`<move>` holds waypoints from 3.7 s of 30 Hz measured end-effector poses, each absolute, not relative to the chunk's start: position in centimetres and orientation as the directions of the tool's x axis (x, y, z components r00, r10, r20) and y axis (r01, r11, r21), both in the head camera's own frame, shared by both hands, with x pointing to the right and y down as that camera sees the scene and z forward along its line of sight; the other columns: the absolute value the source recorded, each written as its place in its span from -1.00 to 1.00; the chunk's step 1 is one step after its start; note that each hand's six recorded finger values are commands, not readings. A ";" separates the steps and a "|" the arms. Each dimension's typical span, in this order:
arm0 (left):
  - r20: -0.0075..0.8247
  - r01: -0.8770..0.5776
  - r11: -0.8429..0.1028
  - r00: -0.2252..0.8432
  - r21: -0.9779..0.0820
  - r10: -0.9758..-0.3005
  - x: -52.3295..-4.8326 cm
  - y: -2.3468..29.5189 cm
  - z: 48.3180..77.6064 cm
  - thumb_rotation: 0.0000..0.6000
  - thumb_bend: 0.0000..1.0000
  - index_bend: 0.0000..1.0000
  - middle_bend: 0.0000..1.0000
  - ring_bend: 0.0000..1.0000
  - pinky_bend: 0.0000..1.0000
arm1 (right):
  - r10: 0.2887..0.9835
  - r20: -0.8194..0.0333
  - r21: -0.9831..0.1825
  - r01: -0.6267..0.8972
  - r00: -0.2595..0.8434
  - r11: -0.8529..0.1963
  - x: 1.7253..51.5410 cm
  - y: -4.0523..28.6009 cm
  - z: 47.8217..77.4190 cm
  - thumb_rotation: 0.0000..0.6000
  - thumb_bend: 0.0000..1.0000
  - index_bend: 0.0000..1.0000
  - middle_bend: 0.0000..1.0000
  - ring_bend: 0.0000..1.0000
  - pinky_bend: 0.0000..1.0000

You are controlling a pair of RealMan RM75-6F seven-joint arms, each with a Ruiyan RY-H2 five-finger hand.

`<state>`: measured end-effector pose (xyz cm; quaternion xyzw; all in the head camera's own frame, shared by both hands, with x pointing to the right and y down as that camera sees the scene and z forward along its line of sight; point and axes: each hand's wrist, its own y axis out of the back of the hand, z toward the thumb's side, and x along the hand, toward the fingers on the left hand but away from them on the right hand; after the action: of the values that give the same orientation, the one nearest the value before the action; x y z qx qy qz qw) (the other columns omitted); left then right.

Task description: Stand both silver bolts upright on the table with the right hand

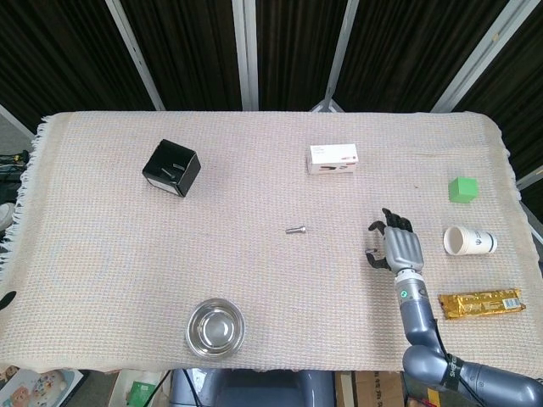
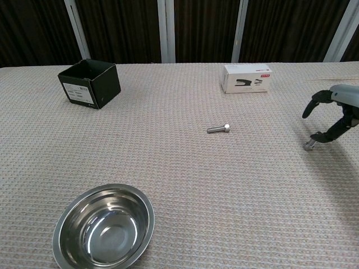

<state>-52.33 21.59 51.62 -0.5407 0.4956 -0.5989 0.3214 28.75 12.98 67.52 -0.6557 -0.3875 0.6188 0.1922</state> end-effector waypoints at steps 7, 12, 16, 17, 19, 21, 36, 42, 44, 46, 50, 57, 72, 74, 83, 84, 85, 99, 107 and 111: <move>0.334 -0.156 -0.306 -0.207 -0.939 -0.919 -52.4 21.6 51.7 1.00 -0.87 -0.59 -0.74 -0.96 -0.94 | 0.819 -0.574 -0.804 0.180 0.008 -0.566 25.5 11.5 63.4 1.00 -0.51 -0.50 -1.00 -1.00 -1.00; 0.331 -0.165 -0.301 -0.209 -0.939 -0.920 -52.5 21.6 51.5 1.00 -0.87 -0.59 -0.74 -0.96 -0.94 | 0.851 -0.522 -0.844 0.108 0.063 -0.526 21.2 10.4 61.1 1.00 -0.51 -0.50 -1.00 -1.00 -1.00; 0.329 -0.172 -0.296 -0.211 -0.939 -0.920 -52.7 21.6 51.3 1.00 -0.87 -0.59 -0.74 -0.96 -0.94 | 0.849 -0.522 -0.840 0.120 0.087 -0.529 17.6 10.1 61.2 1.00 -0.51 -0.50 -1.00 -1.00 -1.00; 0.329 -0.174 -0.296 -0.211 -0.939 -0.920 -52.8 21.6 51.3 1.00 -0.87 -0.59 -0.74 -0.96 -0.94 | 0.846 -0.526 -0.837 0.123 0.091 -0.533 16.6 10.1 61.4 1.00 -0.51 -0.50 -1.00 -1.00 -1.00; 0.329 -0.178 -0.295 -0.212 -0.939 -0.920 -52.9 21.6 51.3 1.00 -0.87 -0.59 -0.74 -0.96 -0.94 | 0.841 -0.534 -0.831 0.130 0.092 -0.541 15.2 10.2 61.9 1.00 -0.51 -0.50 -1.00 -1.00 -1.00; 0.331 -0.182 -0.295 -0.211 -0.938 -0.920 -53.0 21.5 51.3 1.00 -0.87 -0.59 -0.74 -0.96 -0.94 | 0.835 -0.544 -0.824 0.134 0.084 -0.550 14.0 10.2 62.8 1.00 -0.51 -0.50 -1.00 -1.00 -1.00; 0.339 -0.196 -0.302 -0.202 -0.933 -0.919 -53.1 21.3 51.4 1.00 -0.87 -0.59 -0.74 -0.96 -0.94 | 0.817 -0.577 -0.807 0.143 0.019 -0.573 10.2 10.9 68.3 1.00 -0.51 -0.33 -1.00 -1.00 -1.00; 0.340 -0.199 -0.301 -0.203 -0.933 -0.918 -53.2 21.2 51.4 1.00 -0.87 -0.59 -0.74 -0.96 -0.94 | 0.811 -0.585 -0.800 0.157 0.011 -0.579 10.1 11.3 70.0 1.00 -0.51 -0.22 -1.00 -0.99 -1.00; 0.340 -0.198 -0.301 -0.203 -0.933 -0.918 -53.2 21.2 51.4 1.00 -0.87 -0.59 -0.74 -0.96 -0.94 | 0.809 -0.588 -0.798 0.159 0.011 -0.582 10.1 11.4 70.5 1.00 -0.51 -0.20 -1.00 -0.98 -1.00; 0.340 -0.197 -0.302 -0.203 -0.933 -0.918 -53.2 21.2 51.4 1.00 -0.87 -0.59 -0.74 -0.96 -0.94 | 0.807 -0.591 -0.796 0.159 0.011 -0.584 10.1 11.5 70.9 1.00 -0.52 -0.19 -1.00 -0.97 -1.00; 0.338 -0.195 -0.301 -0.205 -0.934 -0.918 -53.2 21.3 51.4 1.00 -0.87 -0.59 -0.74 -0.96 -0.94 | 0.807 -0.591 -0.795 0.161 0.013 -0.585 10.0 11.5 71.5 1.00 -0.52 -0.16 -1.00 -0.97 -1.00; 0.337 -0.192 -0.299 -0.211 -0.935 -0.918 -53.4 21.2 51.4 1.00 -0.87 -0.59 -0.74 -0.96 -0.94 | 0.808 -0.590 -0.795 0.167 0.009 -0.583 9.9 11.2 72.1 1.00 -0.50 -0.09 -1.00 -0.96 -1.00; 0.334 -0.188 -0.297 -0.218 -0.936 -0.917 -53.5 21.2 51.4 1.00 -0.87 -0.59 -0.74 -0.96 -0.94 | 0.807 -0.590 -0.794 0.182 -0.002 -0.580 9.7 10.5 73.3 1.00 -0.37 0.03 -1.00 -0.92 -0.99; 0.334 -0.188 -0.296 -0.218 -0.936 -0.917 -53.5 21.2 51.4 1.00 -0.87 -0.59 -0.74 -0.96 -0.94 | 0.808 -0.589 -0.795 0.183 -0.006 -0.579 9.8 10.4 73.3 1.00 -0.36 0.03 -1.00 -0.92 -0.99; 0.334 -0.186 -0.296 -0.220 -0.937 -0.917 -53.5 21.2 51.4 1.00 -0.87 -0.59 -0.74 -0.96 -0.94 | 0.805 -0.593 -0.792 0.188 -0.013 -0.581 9.7 10.2 73.8 1.00 -0.36 0.04 -1.00 -0.92 -0.99; 0.333 -0.186 -0.296 -0.221 -0.937 -0.916 -53.5 21.2 51.4 1.00 -0.87 -0.59 -0.74 -0.96 -0.94 | 0.805 -0.593 -0.792 0.188 -0.012 -0.581 9.7 10.1 73.8 1.00 -0.36 0.05 -1.00 -0.92 -0.99; 0.333 -0.187 -0.295 -0.222 -0.937 -0.916 -53.5 21.2 51.4 1.00 -0.87 -0.59 -0.74 -0.96 -0.94 | 0.805 -0.593 -0.792 0.188 -0.011 -0.581 9.6 10.1 73.9 1.00 -0.36 0.05 -1.00 -0.92 -0.99; 0.332 -0.188 -0.293 -0.226 -0.937 -0.916 -53.6 21.1 51.4 1.00 -0.87 -0.59 -0.74 -0.96 -0.94 | 0.801 -0.598 -0.788 0.190 -0.011 -0.586 9.4 10.2 74.4 1.00 -0.35 0.08 -0.99 -0.92 -0.99; 0.333 -0.187 -0.294 -0.226 -0.937 -0.916 -53.7 21.1 51.4 1.00 -0.87 -0.59 -0.74 -0.96 -0.94 | 0.801 -0.598 -0.790 0.188 -0.026 -0.584 9.9 10.0 74.7 1.00 -0.34 0.09 -0.99 -0.92 -0.99; 0.333 -0.185 -0.295 -0.225 -0.937 -0.916 -53.6 21.1 51.4 1.00 -0.87 -0.59 -0.74 -0.96 -0.94 | 0.798 -0.601 -0.788 0.186 -0.029 -0.587 10.1 9.9 74.8 1.00 -0.34 0.09 -0.99 -0.91 -0.99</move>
<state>-53.60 21.11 51.42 -0.5415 0.5082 -0.5953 0.3068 10.13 9.93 74.83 -0.6499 -0.3786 0.6091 0.2515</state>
